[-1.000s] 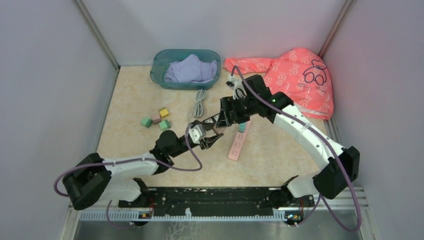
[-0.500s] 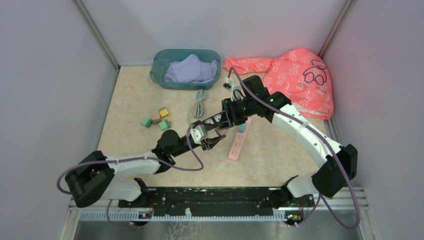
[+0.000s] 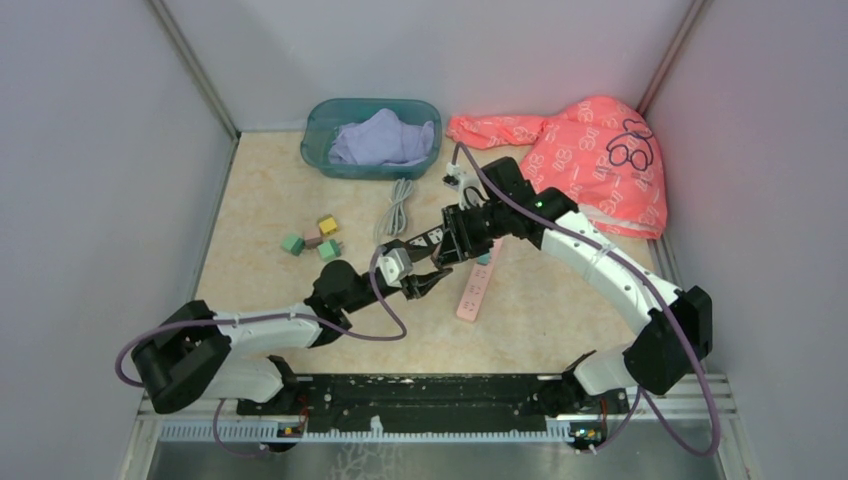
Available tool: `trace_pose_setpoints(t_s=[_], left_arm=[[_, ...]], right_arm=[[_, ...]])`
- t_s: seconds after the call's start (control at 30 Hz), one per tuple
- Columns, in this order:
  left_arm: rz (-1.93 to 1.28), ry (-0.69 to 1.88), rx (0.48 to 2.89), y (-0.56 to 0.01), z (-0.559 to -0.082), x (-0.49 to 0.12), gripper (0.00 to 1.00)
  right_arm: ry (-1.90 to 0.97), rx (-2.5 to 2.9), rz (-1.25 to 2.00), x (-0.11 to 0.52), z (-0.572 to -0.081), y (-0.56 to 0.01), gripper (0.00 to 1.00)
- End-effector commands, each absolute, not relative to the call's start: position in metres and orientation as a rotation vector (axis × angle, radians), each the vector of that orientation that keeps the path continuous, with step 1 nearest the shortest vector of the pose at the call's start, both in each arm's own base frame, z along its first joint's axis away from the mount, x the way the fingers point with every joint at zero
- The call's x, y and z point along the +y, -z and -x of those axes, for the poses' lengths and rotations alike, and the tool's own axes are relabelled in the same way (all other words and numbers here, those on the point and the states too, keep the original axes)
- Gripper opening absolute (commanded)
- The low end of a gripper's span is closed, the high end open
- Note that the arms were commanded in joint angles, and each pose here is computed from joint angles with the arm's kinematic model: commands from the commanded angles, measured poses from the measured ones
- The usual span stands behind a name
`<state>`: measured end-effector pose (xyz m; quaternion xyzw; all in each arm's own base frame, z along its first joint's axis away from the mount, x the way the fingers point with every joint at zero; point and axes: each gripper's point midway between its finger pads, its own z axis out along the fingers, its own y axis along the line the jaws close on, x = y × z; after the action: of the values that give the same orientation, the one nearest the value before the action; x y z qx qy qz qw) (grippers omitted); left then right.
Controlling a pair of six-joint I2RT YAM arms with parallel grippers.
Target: Insert the plug
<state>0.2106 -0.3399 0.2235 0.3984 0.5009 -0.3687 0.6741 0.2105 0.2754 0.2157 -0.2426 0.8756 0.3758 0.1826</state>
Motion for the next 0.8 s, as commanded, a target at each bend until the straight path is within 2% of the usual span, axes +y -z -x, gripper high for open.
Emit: trace_pose_setpoints(t_s=[0.0, 0.13, 0.2, 0.27, 0.4, 0.57, 0.77], left_arm=[[-0.881, 0.877, 1.064, -0.241, -0.204, -0.346, 0.23], [-0.905, 0.895, 1.081, -0.234, -0.201, -0.348, 0.23], [-0.909, 0.905, 1.088, -0.232, -0.199, -0.348, 0.25], [-0.901, 0.911, 1.104, -0.230, -0.200, -0.347, 0.32], [-0.872, 0.922, 1.160, -0.223, -0.201, -0.345, 0.48], [-0.837, 0.932, 1.283, -0.203, -0.204, -0.341, 0.68], [-0.777, 0.928, 1.443, -0.178, -0.207, -0.331, 0.76]], right_arm=[[-1.071, 2.404, 0.724, 0.281, -0.213, -0.225, 0.36], [-1.070, 2.386, 0.731, 0.281, -0.213, -0.228, 0.36], [-1.071, 2.378, 0.732, 0.282, -0.214, -0.229, 0.24], [-1.071, 2.365, 0.731, 0.282, -0.214, -0.230, 0.12], [-1.042, 2.353, 0.712, 0.279, -0.217, -0.230, 0.01], [-0.951, 2.374, 0.637, 0.270, -0.225, -0.221, 0.00], [-0.762, 2.388, 0.467, 0.253, -0.241, -0.207, 0.00]])
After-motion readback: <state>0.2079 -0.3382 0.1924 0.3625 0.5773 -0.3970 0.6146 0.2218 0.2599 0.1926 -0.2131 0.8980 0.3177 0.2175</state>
